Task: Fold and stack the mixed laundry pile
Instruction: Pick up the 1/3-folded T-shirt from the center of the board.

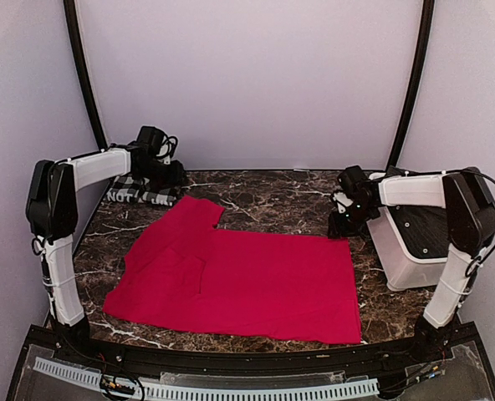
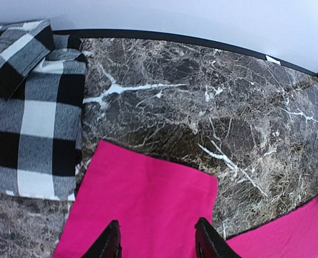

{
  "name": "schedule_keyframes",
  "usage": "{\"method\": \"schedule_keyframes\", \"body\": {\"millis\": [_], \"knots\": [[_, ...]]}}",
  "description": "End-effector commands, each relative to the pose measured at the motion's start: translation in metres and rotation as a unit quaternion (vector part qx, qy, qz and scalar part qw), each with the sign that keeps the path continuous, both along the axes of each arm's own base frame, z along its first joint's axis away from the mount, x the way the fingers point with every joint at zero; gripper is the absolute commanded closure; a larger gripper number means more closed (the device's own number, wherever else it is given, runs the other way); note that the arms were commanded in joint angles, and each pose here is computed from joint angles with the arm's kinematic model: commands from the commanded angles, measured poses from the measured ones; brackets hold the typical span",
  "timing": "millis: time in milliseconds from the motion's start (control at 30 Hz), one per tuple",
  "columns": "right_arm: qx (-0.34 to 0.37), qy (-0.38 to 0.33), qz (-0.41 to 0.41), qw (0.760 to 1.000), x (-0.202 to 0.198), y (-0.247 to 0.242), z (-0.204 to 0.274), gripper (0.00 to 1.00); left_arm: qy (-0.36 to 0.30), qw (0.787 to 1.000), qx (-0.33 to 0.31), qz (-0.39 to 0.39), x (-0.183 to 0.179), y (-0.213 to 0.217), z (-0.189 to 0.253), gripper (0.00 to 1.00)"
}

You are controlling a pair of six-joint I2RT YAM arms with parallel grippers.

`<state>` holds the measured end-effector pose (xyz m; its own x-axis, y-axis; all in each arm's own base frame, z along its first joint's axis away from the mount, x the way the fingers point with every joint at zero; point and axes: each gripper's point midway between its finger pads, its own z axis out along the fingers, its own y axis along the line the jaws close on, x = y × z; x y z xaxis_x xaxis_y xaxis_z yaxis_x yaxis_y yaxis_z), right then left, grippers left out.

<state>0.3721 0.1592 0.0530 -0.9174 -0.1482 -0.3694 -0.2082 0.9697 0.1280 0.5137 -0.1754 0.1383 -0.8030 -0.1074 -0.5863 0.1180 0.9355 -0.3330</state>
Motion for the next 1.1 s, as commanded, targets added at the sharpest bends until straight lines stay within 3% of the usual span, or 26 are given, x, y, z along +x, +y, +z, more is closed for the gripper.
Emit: {"method": "schedule_keyframes", "body": {"millis": [0, 267, 467, 567, 733, 900, 1067], "knots": [[-0.058, -0.016, -0.003, 0.998, 0.012, -0.019, 0.000, 0.54, 0.009, 0.999, 0.021, -0.037, 0.008, -0.003, -0.004, 0.54], [-0.102, -0.008, -0.007, 0.995, 0.011, -0.038, -0.015, 0.47, 0.032, 0.998, 0.038, -0.029, 0.005, 0.002, -0.030, 0.55], [-0.088, 0.019, 0.001, 0.996, 0.014, -0.035, -0.036, 0.51, 0.048, 0.998, 0.022, -0.016, -0.007, 0.008, -0.033, 0.55], [-0.077, 0.035, 0.007, 0.996, 0.009, -0.032, -0.044, 0.56, 0.050, 0.999, 0.014, -0.004, -0.012, 0.014, -0.033, 0.55], [-0.071, 0.037, 0.009, 0.997, 0.007, -0.032, -0.045, 0.81, 0.050, 0.998, 0.003, 0.029, -0.017, 0.039, -0.031, 0.56], [-0.055, 0.026, 0.014, 0.998, 0.012, -0.026, -0.035, 0.98, 0.058, 0.997, -0.006, 0.056, -0.025, 0.068, -0.049, 0.58], [-0.045, 0.017, 0.017, 0.999, 0.017, -0.022, -0.027, 1.00, 0.045, 0.998, 0.014, 0.044, -0.016, 0.072, -0.049, 0.61]]}}
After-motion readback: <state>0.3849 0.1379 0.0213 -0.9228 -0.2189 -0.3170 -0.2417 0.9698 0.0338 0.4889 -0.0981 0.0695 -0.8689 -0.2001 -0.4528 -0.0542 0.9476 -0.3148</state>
